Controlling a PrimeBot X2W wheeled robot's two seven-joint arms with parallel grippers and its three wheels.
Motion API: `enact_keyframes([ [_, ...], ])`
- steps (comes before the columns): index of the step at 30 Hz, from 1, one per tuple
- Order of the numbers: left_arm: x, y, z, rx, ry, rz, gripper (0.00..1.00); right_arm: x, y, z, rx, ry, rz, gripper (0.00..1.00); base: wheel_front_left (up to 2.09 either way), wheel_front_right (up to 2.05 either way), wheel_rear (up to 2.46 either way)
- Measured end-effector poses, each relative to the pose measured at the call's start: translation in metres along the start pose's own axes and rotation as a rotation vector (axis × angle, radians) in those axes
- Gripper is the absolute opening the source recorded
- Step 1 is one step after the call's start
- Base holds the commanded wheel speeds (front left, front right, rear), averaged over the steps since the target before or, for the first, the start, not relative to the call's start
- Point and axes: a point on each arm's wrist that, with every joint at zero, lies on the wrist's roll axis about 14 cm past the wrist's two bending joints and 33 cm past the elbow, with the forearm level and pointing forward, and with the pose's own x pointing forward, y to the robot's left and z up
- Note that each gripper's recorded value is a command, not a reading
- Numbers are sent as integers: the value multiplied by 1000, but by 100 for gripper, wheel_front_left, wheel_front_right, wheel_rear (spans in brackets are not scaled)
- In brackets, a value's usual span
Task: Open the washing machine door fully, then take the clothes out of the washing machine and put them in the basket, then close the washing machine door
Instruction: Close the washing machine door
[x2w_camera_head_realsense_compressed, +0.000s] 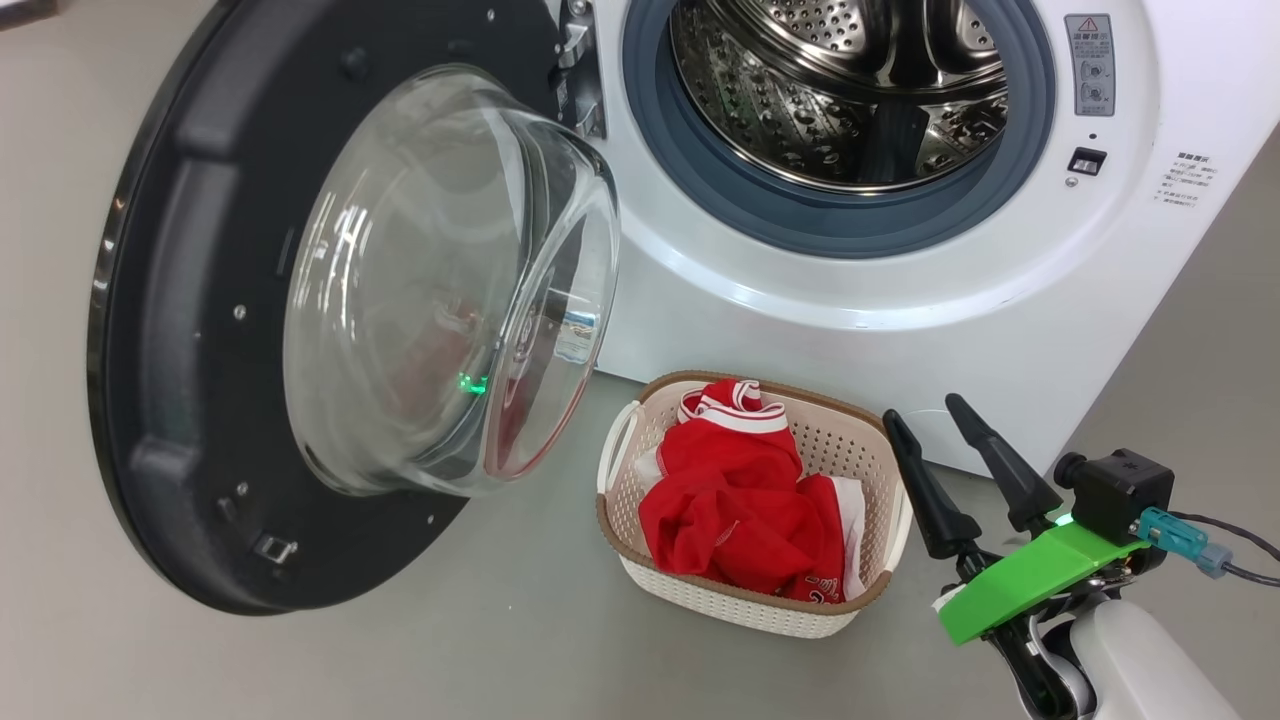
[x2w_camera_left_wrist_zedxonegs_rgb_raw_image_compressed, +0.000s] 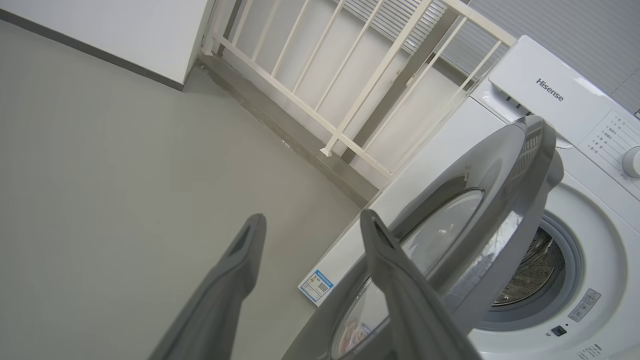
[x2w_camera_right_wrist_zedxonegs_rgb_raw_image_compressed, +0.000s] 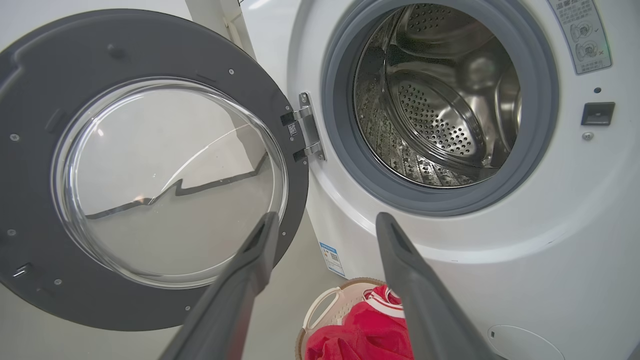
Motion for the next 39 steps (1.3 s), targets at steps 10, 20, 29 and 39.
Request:
enact_keyframes([
  [10, -24, 16, -19, 115, -117, 78, 100, 2, 3, 1, -5, -3, 14, 100, 0, 0, 0],
  [20, -38, 12, -34, 184, -196, 117, 100, 5, 3, 1, -1, -5, 19, 100, 0, 0, 0],
  [29, -46, 10, -47, 325, -220, 133, 100, 6, 2, 2, 4, -15, 19, 100, 0, 0, 0],
  [39, -50, 12, -57, 334, -230, 161, 100, 9, 1, -1, 5, -10, 23, 100, 0, 0, 0],
])
